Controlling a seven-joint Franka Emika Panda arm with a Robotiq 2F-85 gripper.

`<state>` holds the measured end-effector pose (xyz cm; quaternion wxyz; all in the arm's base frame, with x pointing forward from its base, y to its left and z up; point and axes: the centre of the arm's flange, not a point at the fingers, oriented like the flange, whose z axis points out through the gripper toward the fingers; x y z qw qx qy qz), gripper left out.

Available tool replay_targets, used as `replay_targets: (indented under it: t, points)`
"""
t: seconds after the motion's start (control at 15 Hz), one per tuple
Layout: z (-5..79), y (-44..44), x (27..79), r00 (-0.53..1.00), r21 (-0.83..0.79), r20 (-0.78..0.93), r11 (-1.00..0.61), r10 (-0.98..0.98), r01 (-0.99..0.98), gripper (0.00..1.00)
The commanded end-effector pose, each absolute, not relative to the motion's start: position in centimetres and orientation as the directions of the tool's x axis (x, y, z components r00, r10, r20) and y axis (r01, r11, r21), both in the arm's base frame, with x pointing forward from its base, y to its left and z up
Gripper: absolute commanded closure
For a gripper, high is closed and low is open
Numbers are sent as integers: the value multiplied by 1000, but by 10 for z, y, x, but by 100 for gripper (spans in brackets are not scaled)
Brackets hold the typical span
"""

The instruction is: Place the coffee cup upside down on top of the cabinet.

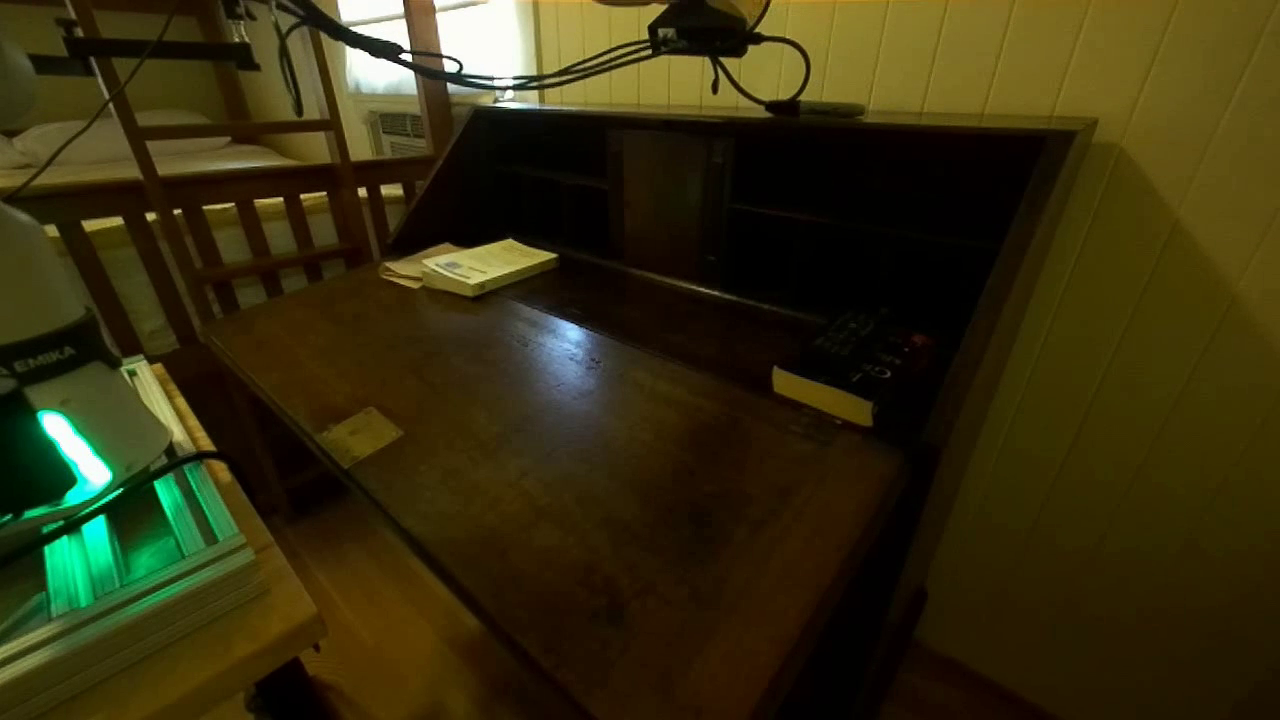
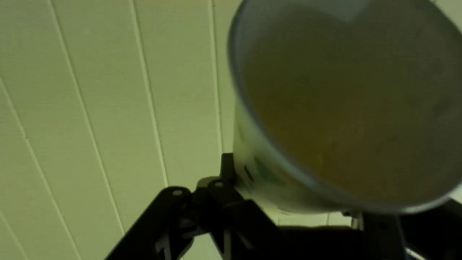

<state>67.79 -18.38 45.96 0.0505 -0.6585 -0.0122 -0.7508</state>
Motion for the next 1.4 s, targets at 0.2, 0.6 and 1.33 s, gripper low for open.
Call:
replay_targets:
  t: [0.2,0.6,1.33]
  points:
    - [425,-118,671,-215,-17,975,-976,-64,215,62]
    - [414,-100,664,-260,-14,961,-960,-90,280,62]
    - [413,-119,642,-213,-13,975,-975,-62,224,62]
